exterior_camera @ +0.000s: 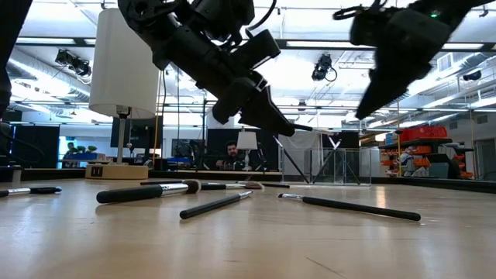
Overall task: Put items in baskets/containers
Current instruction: Put the black liner brush into the transparent organizer
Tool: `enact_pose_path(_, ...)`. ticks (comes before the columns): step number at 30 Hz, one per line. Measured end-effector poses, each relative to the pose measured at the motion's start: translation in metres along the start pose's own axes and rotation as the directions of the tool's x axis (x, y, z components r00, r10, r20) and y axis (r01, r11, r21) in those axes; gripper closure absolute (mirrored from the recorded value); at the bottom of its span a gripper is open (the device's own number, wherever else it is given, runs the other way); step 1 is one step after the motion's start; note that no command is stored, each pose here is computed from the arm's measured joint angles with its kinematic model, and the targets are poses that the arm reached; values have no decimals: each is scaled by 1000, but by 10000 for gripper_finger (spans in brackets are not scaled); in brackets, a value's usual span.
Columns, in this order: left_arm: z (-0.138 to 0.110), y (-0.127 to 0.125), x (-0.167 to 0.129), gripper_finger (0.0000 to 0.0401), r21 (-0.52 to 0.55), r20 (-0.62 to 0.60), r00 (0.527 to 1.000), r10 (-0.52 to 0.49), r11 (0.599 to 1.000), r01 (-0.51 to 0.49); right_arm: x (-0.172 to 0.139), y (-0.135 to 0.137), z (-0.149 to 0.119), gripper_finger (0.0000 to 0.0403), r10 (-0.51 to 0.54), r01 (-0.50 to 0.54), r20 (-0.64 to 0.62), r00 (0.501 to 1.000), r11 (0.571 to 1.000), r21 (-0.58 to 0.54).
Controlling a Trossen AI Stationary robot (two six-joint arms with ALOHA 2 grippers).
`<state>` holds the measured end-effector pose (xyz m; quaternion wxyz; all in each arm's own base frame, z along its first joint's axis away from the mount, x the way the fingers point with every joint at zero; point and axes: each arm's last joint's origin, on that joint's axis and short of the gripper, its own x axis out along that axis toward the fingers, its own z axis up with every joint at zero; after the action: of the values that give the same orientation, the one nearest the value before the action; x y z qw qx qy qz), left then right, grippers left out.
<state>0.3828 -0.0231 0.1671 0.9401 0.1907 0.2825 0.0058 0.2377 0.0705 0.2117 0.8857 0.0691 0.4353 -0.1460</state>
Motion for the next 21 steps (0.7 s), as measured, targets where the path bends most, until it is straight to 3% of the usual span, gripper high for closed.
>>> enact_pose_path(4, 3, 7, 1, 386, -49, 63, 998, -25, 998, 29, 10, 5, -25, 207, 29, -29, 20, 999, 999, 13)
enact_pose_path(10, 14, 12, 0, 382, -84, 183, 983, 11, 996, 4, 41, 3, -71, 220, 115, -147, 270, 956, 984, 102)
enact_pose_path(16, 26, 16, -4, 385, -116, 301, 952, 56, 993, -22, 44, -11, -89, 229, 161, -295, 586, 794, 945, 139)
enact_pose_path(21, 37, 14, -8, 381, -172, 397, 914, 83, 985, -14, 35, -3, -71, 229, 191, -253, 735, 651, 967, -27)
